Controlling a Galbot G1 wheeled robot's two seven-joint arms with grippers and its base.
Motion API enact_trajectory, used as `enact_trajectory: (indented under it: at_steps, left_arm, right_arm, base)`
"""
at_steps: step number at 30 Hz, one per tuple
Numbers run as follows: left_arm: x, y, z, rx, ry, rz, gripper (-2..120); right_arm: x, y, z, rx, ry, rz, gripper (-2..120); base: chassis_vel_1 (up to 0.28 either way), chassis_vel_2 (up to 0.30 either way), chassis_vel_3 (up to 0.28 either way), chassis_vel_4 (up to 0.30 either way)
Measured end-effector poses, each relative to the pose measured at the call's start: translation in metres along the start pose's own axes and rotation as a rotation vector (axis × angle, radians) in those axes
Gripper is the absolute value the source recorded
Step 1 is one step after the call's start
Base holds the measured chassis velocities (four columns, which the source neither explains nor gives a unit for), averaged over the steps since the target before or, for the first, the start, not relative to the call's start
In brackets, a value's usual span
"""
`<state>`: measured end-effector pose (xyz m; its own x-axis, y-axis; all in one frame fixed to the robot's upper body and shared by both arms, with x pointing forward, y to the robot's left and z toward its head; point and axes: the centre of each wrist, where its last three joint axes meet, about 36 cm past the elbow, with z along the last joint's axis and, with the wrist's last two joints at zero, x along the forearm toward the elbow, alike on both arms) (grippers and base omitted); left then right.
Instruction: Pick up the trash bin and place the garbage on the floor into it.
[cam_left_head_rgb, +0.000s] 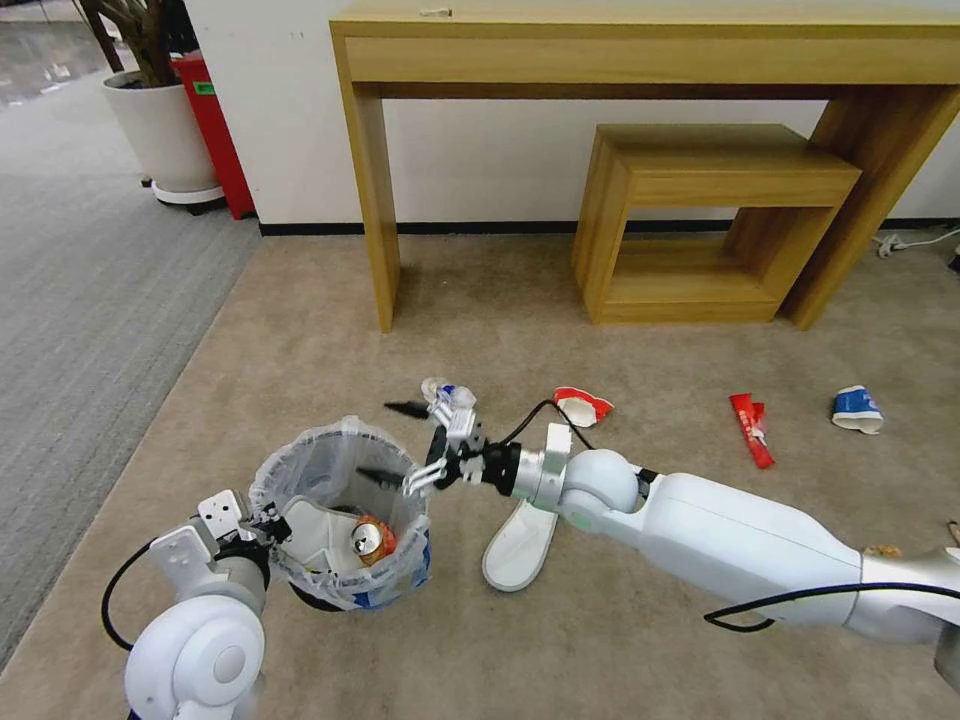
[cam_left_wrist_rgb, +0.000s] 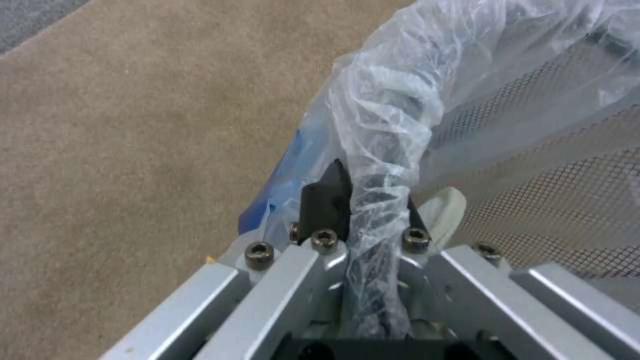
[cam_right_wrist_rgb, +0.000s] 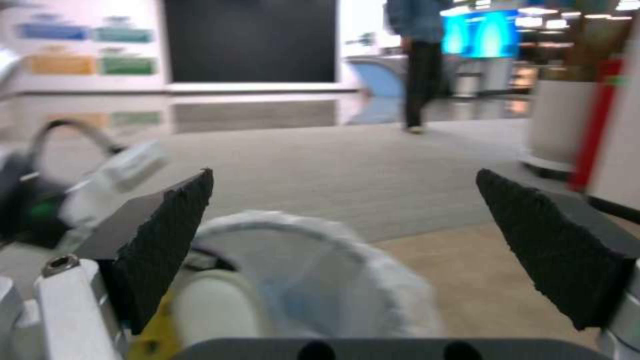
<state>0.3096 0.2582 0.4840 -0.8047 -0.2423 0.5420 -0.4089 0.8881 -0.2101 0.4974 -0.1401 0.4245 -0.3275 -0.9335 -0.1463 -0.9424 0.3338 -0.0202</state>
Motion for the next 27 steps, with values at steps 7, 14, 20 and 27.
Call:
enact_trajectory:
  at_steps: [7, 14, 20, 27]
  left_arm:
    - [-0.001, 0.001, -0.002, 0.002, -0.004, 0.000, 1]
    - [-0.001, 0.004, -0.005, -0.001, -0.006, -0.002, 1]
    - [-0.005, 0.004, -0.006, -0.003, -0.006, -0.003, 1]
    - [-0.005, 0.005, -0.008, -0.003, -0.010, -0.003, 1]
  right_arm:
    - [0.013, -0.001, 0.003, -0.028, 0.001, 0.129, 100]
    - [0.035, 0.003, 0.010, -0.072, 0.019, 0.283, 100]
    - [0.054, 0.001, 0.009, -0.084, 0.030, 0.413, 100]
    - [0.077, 0.003, 0.009, -0.114, 0.093, 0.569, 100]
  base:
    - [0.000, 0.000, 0.000, 0.000]
    - [0.000, 0.000, 0.000, 0.000]
    - [0.000, 0.000, 0.000, 0.000]
    - [0.000, 0.000, 0.000, 0.000]
